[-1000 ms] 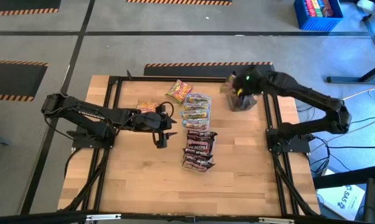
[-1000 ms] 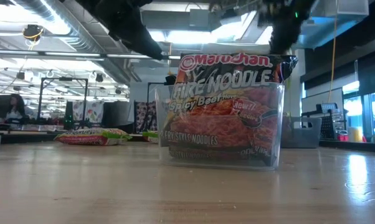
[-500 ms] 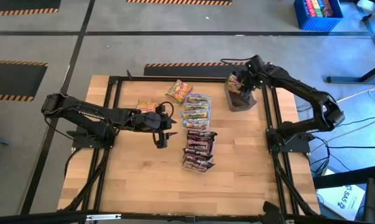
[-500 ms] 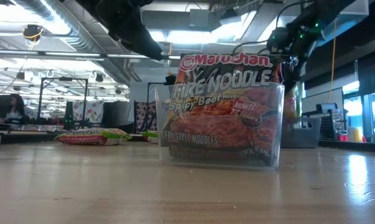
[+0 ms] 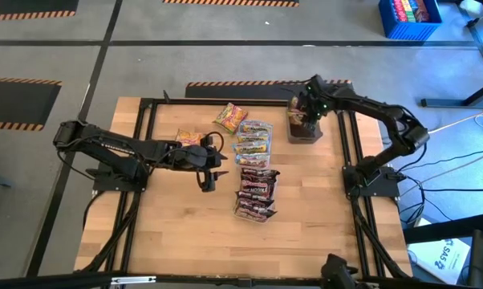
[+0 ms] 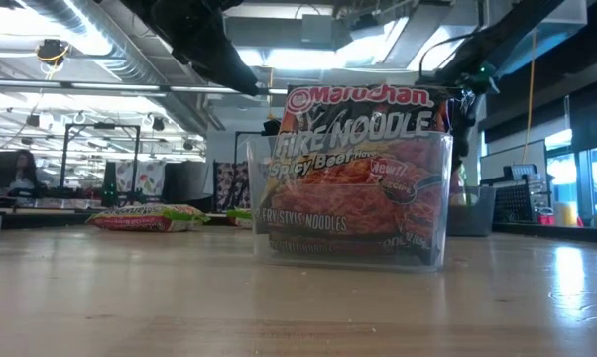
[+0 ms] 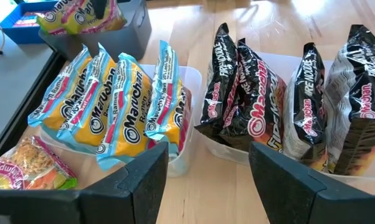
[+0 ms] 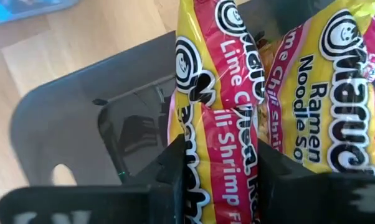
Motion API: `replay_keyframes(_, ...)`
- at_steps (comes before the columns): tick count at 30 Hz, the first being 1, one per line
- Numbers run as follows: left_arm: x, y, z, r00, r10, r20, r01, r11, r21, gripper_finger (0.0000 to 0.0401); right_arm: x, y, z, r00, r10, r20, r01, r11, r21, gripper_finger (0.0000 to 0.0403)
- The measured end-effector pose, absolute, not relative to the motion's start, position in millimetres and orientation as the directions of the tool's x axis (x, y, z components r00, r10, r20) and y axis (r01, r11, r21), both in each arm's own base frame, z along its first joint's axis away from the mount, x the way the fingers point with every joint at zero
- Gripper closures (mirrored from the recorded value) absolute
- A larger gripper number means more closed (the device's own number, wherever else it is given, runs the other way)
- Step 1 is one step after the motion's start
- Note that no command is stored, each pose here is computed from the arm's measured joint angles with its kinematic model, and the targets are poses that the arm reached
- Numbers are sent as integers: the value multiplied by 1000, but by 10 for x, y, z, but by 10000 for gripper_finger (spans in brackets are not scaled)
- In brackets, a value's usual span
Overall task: Sort Maruchan noodles
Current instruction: Put the bottom green noodle pack into the black bin
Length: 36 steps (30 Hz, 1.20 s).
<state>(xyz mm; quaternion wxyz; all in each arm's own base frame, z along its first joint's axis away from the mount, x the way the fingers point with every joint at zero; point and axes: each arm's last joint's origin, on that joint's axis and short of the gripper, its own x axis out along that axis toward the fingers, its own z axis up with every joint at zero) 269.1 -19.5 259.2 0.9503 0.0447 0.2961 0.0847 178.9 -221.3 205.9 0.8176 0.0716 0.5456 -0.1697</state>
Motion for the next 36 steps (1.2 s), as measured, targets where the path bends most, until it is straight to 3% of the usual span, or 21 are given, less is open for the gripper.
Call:
replay_keyframes(4,2691,-196,2592,810,187,-555,-134,982,135,182,1822,-2252,2030,344,-229,-910,377,922,-89,274)
replay_keyframes(14,2691,-195,2591,810,187,-556,-134,982,135,182,1786,-2282,2110,245,-375,-894,435,866,-245,144)
replay_keyframes(21,2695,-197,2597,815,186,-549,-144,982,120,182,1787,-2265,2175,201,-378,-904,452,854,-256,124)
replay_keyframes(26,2685,-177,2582,801,210,-561,-188,977,98,182,1894,-2162,2519,187,-356,-916,484,845,-230,123)
replay_keyframes(32,2565,23,2461,637,414,-651,-457,882,114,182,1958,-1842,2991,237,-429,-872,515,816,-262,123)
replay_keyframes(36,2378,327,2344,413,520,-748,-742,668,55,182,2000,-1551,3180,357,-448,-819,485,839,-248,123)
